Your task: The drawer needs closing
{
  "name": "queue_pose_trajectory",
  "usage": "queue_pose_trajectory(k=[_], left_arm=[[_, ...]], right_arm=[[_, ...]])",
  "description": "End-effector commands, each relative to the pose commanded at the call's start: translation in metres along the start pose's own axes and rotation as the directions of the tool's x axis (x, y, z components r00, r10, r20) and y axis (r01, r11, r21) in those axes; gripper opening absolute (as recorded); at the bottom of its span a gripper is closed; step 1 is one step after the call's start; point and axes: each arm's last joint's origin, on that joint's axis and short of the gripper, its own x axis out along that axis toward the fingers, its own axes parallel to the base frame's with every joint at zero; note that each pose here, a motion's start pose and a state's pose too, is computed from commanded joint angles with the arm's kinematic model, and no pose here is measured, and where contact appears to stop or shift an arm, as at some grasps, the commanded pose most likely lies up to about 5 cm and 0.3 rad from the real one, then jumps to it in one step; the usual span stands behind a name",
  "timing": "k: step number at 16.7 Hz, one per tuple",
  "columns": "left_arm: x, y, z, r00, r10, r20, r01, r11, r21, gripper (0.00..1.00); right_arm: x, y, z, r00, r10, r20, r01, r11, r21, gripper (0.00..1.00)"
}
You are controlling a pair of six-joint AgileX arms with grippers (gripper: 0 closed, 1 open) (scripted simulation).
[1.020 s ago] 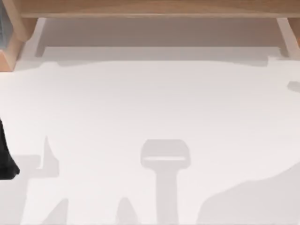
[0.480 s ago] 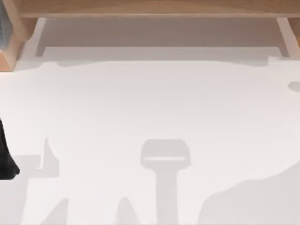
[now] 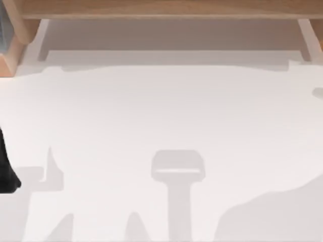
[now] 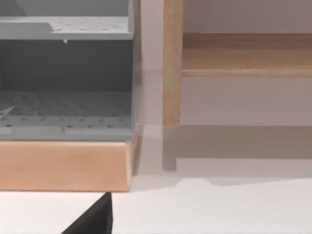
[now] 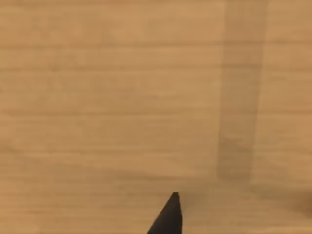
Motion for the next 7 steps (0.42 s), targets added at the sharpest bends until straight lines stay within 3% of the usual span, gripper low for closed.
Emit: queue_pose_trajectory(k=[2,7], left_arm=[[0.0000,0.0000,0.0000,1.000,0.000,0.000,0.000,1.000,0.000,1.00],[0.0000,0.0000,0.0000,1.000,0.000,0.000,0.000,1.000,0.000,1.00]], right_arm=[[0.0000,0.0000,0.0000,1.000,0.000,0.000,0.000,1.000,0.000,1.00],[0.0000,0.0000,0.0000,1.000,0.000,0.000,0.000,1.000,0.000,1.00]])
